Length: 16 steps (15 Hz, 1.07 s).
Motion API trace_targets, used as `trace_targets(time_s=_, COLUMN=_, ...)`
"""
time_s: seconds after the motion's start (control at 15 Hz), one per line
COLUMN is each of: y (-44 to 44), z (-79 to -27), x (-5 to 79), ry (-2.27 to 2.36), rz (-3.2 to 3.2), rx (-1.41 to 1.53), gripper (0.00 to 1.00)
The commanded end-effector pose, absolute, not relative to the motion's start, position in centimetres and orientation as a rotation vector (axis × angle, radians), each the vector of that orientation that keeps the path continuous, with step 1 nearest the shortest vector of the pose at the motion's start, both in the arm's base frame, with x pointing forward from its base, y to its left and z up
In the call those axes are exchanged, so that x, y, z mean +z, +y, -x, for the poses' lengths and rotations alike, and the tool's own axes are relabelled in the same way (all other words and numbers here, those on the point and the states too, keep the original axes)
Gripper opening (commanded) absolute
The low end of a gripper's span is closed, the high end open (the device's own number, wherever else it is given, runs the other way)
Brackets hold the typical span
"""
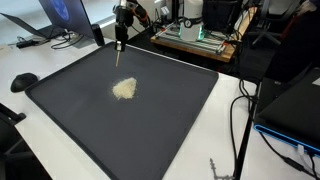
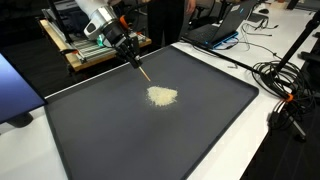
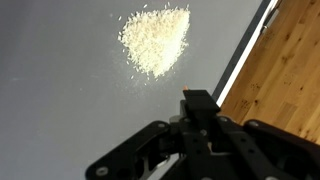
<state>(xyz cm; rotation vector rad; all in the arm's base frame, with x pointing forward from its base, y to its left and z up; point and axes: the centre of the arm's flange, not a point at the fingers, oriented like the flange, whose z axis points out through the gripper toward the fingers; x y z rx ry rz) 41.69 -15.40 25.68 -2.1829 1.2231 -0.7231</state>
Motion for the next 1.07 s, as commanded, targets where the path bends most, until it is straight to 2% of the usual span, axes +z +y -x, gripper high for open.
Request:
trace_targets(time_s=0.0, y=-13.8, z=-41.8, x=29.7, ry=1.188, rz=2.302, rx=-0.735, gripper=0.03)
trace_targets(time_s=0.47, y=-12.8, z=-45.2, x=33.6, ry=0.944, rz=2.646, rx=-0.674, gripper=0.03)
trace_targets(time_s=1.0, y=-11.5, z=-47.8, x=33.8, ry=0.573, rz=3.014, rx=-0.517, gripper=0.03)
